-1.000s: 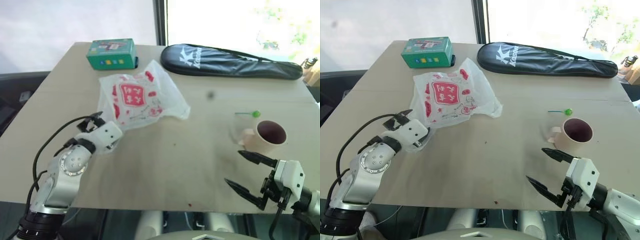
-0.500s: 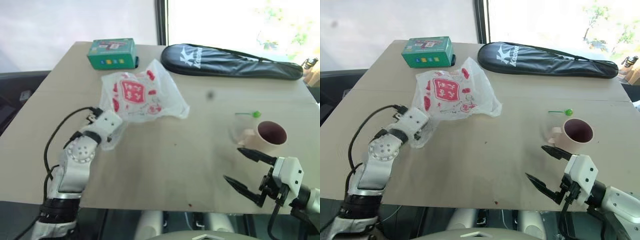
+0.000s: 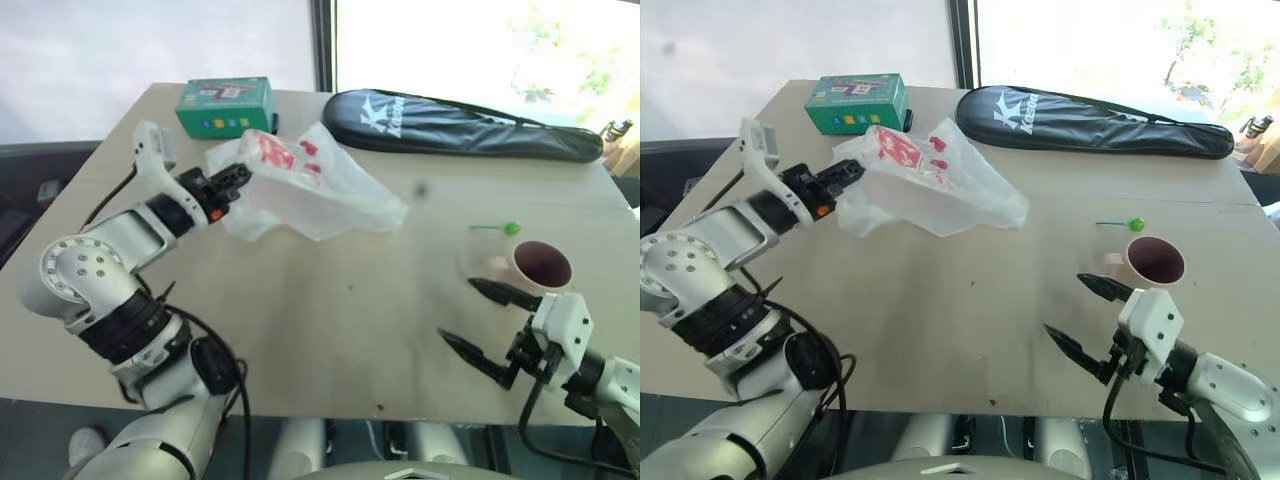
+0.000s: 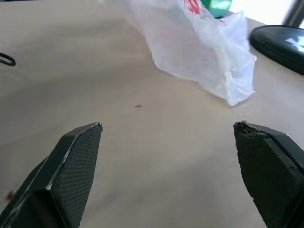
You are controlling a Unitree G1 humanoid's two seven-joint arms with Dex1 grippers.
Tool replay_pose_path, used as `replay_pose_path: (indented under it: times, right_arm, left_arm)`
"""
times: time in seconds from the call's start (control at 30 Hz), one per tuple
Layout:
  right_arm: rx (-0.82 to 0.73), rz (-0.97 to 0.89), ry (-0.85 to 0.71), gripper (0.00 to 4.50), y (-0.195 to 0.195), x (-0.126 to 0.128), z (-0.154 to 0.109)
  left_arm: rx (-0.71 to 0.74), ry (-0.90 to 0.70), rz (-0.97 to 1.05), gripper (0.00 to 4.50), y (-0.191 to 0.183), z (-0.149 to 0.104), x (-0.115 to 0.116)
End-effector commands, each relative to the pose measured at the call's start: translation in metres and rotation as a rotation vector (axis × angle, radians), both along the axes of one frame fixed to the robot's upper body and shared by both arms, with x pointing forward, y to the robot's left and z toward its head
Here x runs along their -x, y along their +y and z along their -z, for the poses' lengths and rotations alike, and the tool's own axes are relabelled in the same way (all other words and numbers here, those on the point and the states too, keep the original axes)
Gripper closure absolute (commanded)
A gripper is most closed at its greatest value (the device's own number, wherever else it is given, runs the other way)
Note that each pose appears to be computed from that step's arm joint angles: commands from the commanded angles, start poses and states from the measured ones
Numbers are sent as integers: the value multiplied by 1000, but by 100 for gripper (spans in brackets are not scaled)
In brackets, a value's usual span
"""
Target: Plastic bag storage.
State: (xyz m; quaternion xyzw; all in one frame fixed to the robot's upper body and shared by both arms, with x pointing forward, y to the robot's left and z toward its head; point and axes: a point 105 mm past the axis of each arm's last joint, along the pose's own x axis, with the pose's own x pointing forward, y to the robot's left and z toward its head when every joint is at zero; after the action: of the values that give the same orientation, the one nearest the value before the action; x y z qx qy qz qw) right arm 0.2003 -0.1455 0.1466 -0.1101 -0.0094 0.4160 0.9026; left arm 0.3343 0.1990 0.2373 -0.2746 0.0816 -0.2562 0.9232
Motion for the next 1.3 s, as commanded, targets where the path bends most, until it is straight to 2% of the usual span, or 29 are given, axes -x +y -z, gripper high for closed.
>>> replay_pose_path:
  times: [0.03,0.17,0.3,0.43,0.53,0.57,0.6,0.73,0.8,0.87,1.0,1.13,1.3]
  right_arm:
    - [74,105,-51,0,-10,-9,-10]
    - [248,323,-61,0,-45,-27,-18]
    - [327,417,-40,0,-65,-29,-32]
    - [421,489,93,0,-85,-32,-22]
    - [469,442,195,0,-89,-38,-7]
    - [477,431,216,53,-90,-42,-3]
    - [489,413,232,78,-90,-44,-1]
    - [542,369,236,258,-93,-53,-4]
    - [553,339,238,362,-92,-53,-7]
    - [549,295,253,444,-88,-47,-10]
    - [237,-6,269,444,-35,-17,-46]
    - [26,-304,262,444,18,4,-73]
    - [-52,-450,239,444,70,-18,-83]
  left_arm:
    - [15,-18,95,444,-17,-7,5]
    - [-4,8,135,444,-29,-4,7]
    - [4,39,114,444,-31,-3,3]
    - [0,43,109,444,-38,-5,2]
    - [-19,49,95,444,-41,-5,1]
    - [-51,46,84,450,-42,-4,2]
    - [-72,43,79,450,-43,-4,2]
    - [-102,20,67,450,-45,-7,4]
    - [-100,15,59,450,-46,-8,4]
    - [-106,9,59,450,-47,-9,5]
    - [-114,10,51,450,-44,-12,1]
    - [-106,12,59,450,-45,-18,-6]
    - [-94,7,72,450,-53,-29,-18]
